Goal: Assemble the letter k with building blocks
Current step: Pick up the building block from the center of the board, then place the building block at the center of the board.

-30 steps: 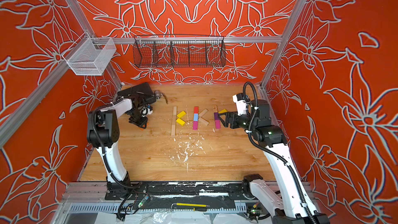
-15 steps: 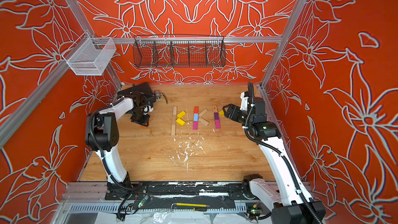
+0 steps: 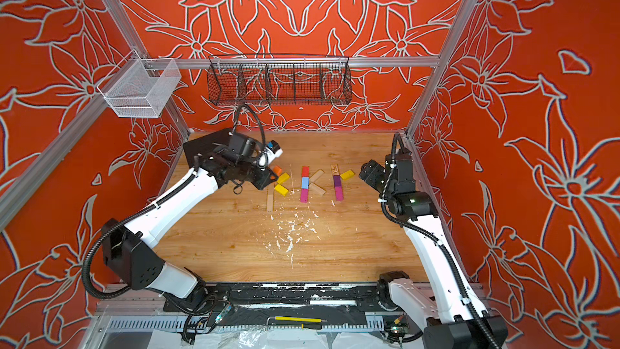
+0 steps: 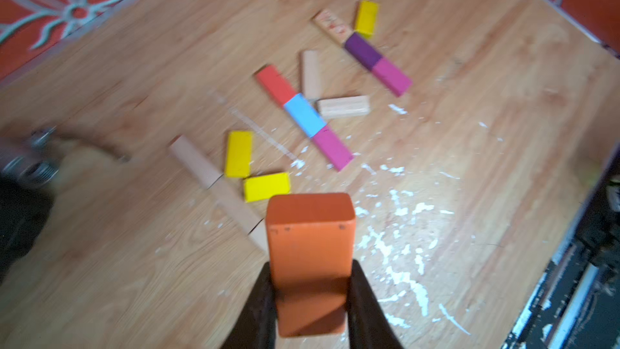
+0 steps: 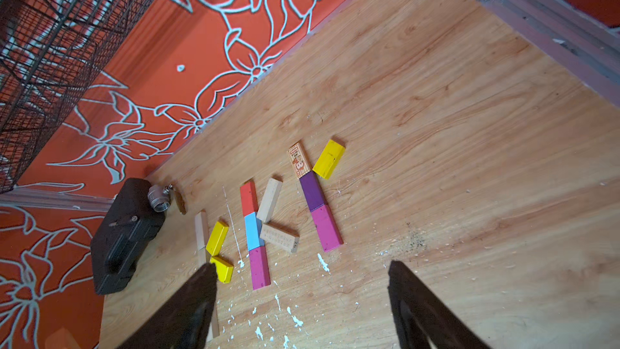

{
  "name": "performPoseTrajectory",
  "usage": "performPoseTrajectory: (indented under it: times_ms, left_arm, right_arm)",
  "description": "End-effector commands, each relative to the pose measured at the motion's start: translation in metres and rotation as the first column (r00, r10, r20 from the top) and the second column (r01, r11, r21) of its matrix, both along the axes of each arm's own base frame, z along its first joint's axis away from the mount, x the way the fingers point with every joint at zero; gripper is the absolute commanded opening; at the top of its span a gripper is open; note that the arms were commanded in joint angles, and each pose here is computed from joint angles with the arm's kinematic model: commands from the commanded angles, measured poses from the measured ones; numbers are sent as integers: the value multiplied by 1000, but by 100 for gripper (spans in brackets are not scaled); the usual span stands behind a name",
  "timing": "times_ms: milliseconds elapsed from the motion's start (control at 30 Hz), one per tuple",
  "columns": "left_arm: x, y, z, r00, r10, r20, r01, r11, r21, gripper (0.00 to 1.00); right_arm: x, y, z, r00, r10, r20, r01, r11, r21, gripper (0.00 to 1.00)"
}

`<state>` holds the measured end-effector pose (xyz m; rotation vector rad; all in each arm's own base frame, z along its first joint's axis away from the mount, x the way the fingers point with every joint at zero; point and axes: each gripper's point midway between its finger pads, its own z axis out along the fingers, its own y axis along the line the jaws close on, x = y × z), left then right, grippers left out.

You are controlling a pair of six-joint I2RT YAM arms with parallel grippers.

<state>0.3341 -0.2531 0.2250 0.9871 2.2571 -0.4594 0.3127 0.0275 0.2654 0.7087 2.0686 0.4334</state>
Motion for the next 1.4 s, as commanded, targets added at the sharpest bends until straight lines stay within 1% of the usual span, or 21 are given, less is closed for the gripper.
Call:
performPoseTrajectory:
  times_ms: [0,67,133,233,367,467,533,667,767,967,1133,1167,1267,1367]
  left_arm:
    - [-18,-52,-18,982,-183,34,182,982,46,22]
    - [-31,-77,-38,957,-289,13,285,951,120,22]
    - [-42,-95,-60,931,-361,-47,363,913,188,23]
    - [-55,-117,-91,895,-427,-131,447,854,266,24]
    - [-65,-140,-129,848,-497,-182,529,785,321,24]
    - [-66,-147,-155,820,-529,-220,572,743,348,24]
    - [-63,-149,-167,815,-528,-240,579,726,370,24]
    - [-63,-152,-184,793,-545,-272,609,692,388,25]
    - [-67,-153,-195,772,-556,-310,636,661,398,27]
    - [-65,-153,-206,768,-545,-338,641,648,412,36]
    - [-65,-160,-197,764,-560,-320,645,659,387,43]
    - [-65,-161,-194,766,-561,-315,643,664,382,44]
    - [-65,-167,-181,772,-567,-287,635,687,352,52]
    - [-63,-174,-163,798,-552,-244,603,731,320,66]
  right_arm:
    - [-14,-15,-3,996,-87,10,87,996,-7,82]
    - [-22,-19,-3,994,-103,24,103,995,-3,81]
    - [-29,-20,-5,993,-112,33,112,994,-3,81]
    - [-38,-21,-6,993,-108,52,108,994,4,81]
    - [-50,-27,-8,991,-126,54,127,992,-12,81]
    - [-56,-30,-4,988,-132,76,134,991,-20,80]
    - [-58,-30,0,987,-129,93,131,991,-20,80]
    - [-60,-30,6,986,-123,114,127,992,-28,80]
    - [-60,-29,6,987,-110,114,115,993,-34,80]
    - [-59,-28,5,988,-108,111,112,993,-28,79]
    - [-59,-27,6,988,-103,112,107,994,-31,79]
    - [-59,-27,6,988,-103,110,108,994,-32,80]
    - [-58,-27,7,989,-96,117,101,994,-38,79]
    - [-57,-26,12,989,-76,129,85,994,-64,79]
